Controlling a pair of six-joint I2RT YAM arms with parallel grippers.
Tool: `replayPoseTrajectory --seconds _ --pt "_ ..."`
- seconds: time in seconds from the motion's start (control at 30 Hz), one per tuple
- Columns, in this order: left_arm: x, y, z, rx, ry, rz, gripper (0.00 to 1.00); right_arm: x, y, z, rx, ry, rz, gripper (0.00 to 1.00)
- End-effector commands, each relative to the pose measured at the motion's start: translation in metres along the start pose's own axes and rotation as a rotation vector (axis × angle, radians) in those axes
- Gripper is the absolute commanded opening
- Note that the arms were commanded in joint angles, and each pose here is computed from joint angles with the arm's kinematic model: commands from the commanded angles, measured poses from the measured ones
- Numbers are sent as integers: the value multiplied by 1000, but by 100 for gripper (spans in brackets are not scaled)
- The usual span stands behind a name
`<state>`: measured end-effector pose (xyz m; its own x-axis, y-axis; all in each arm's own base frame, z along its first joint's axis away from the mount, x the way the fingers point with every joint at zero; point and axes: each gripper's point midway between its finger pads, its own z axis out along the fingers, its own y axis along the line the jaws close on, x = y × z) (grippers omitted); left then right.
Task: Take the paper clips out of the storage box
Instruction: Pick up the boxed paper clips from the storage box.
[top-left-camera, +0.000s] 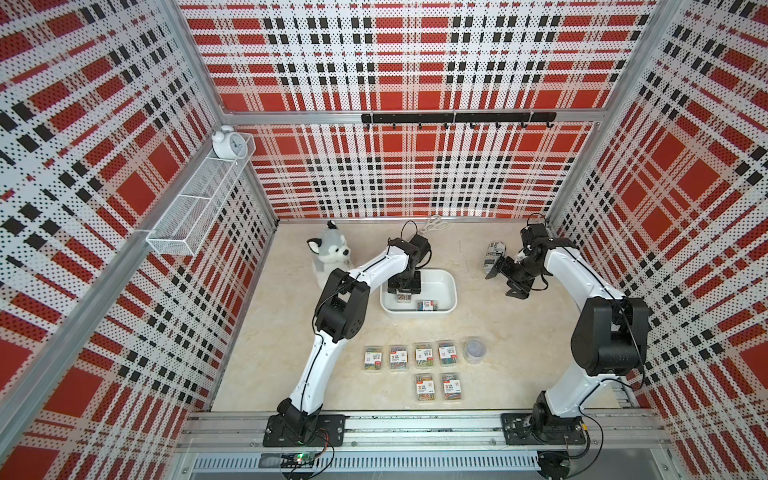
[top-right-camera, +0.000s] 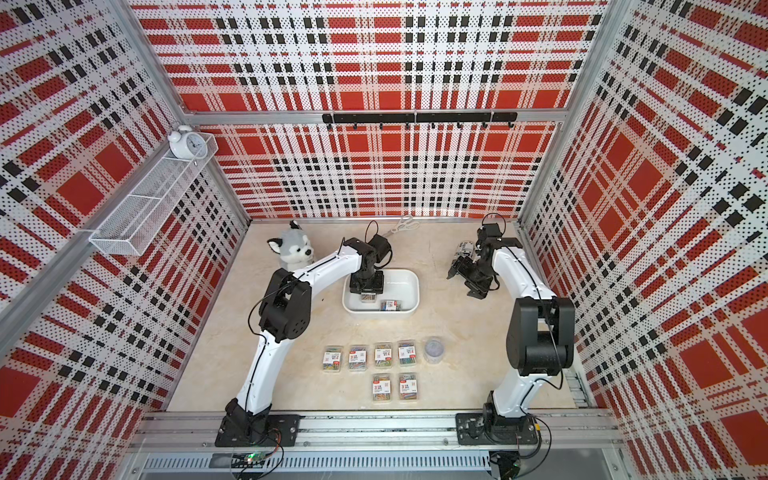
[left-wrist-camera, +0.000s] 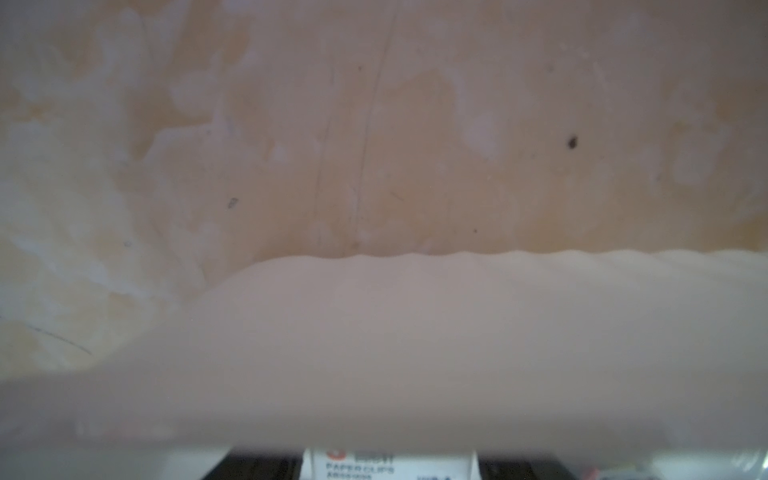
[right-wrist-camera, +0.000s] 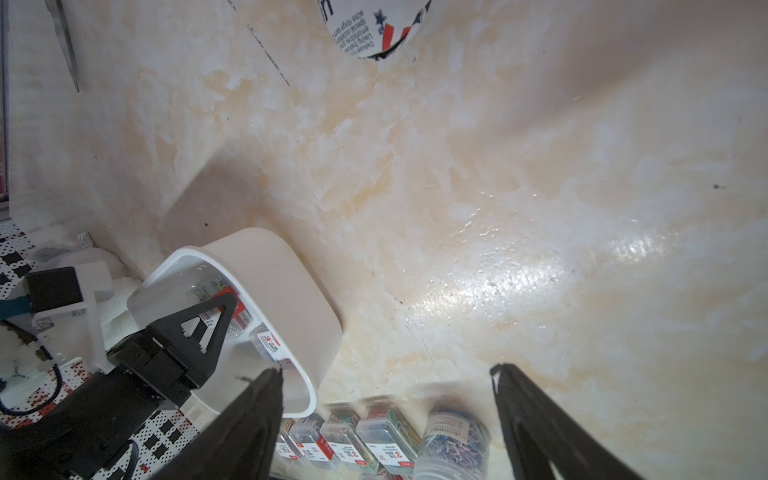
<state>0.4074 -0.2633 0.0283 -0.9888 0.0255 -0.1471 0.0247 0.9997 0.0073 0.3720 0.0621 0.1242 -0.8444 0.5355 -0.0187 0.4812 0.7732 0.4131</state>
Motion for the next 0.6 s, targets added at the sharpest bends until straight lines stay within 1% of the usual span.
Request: replayPoseTrajectory --seconds 0.0,0.13,0.2,0.3,0.4,0.5,0.57 --pt "-1 2 4 -11 9 7 59 0 2 1 7 6 2 84" --pt "-4 3 -2 -10 -5 4 54 1 0 0 8 5 2 84" --pt "-9 2 -13 -4 -31 -2 54 2 1 0 6 5 2 84" --pt "-24 -5 -46 21 -112 1 54 3 2 0 -2 8 2 84" --pt "-37 -14 -87 70 -190 -17 54 4 2 1 -9 11 2 84" --pt "-39 -17 -119 111 -239 -44 54 5 2 2 -10 15 3 85" --pt "-33 -17 -135 126 -249 -54 54 4 4 1 -12 15 3 84"
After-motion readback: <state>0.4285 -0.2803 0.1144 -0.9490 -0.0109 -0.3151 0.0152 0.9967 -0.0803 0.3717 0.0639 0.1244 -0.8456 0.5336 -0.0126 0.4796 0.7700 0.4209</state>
